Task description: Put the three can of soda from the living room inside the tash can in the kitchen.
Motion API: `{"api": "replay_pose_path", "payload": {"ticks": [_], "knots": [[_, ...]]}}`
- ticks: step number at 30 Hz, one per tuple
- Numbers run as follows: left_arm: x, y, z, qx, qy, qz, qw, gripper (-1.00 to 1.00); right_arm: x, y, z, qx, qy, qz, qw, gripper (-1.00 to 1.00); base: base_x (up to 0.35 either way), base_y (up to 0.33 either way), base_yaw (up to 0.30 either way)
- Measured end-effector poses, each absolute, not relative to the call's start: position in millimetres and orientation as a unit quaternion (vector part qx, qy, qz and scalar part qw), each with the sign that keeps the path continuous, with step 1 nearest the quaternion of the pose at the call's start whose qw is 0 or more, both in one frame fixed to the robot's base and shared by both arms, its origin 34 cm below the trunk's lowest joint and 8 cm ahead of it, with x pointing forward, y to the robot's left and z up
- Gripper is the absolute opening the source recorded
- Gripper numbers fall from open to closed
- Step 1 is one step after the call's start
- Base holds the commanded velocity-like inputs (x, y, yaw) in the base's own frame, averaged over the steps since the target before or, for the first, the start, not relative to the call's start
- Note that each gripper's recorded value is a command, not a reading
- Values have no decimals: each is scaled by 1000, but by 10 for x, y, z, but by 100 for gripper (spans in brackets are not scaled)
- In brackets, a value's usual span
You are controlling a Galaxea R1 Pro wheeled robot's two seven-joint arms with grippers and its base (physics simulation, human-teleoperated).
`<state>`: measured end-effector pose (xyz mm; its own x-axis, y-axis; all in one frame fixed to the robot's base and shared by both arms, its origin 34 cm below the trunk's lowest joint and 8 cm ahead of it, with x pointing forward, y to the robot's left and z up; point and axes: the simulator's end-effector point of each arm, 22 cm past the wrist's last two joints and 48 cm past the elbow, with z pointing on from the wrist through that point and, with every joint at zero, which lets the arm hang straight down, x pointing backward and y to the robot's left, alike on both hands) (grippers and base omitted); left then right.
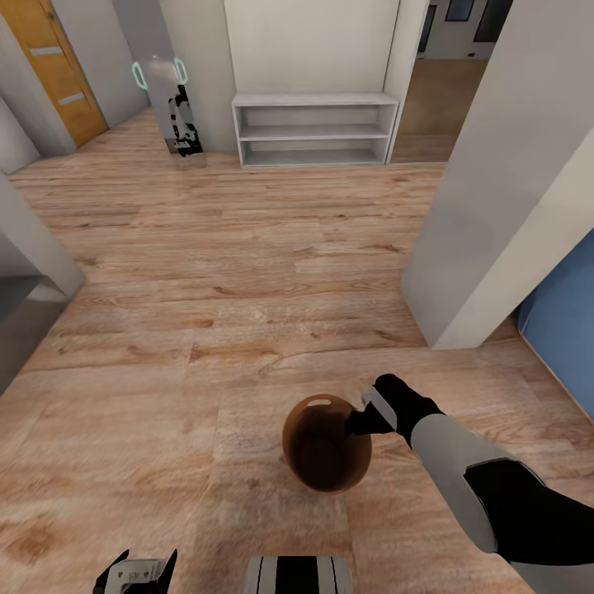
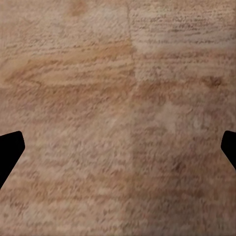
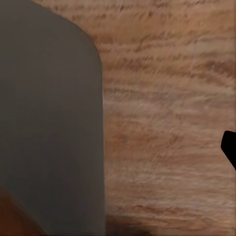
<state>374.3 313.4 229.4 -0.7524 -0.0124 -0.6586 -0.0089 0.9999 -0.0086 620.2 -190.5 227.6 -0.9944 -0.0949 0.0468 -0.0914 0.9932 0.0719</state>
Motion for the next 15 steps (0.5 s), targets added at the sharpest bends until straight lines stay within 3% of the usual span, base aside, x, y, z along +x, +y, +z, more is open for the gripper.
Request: {"api": "replay_pose_path", "payload": {"ticks": [15], "knots": [[3744,3137,2297,-6,936,-2,352,100,6156,-1948,2148,46,-998,-35,-6,100,0,0,0]]}}
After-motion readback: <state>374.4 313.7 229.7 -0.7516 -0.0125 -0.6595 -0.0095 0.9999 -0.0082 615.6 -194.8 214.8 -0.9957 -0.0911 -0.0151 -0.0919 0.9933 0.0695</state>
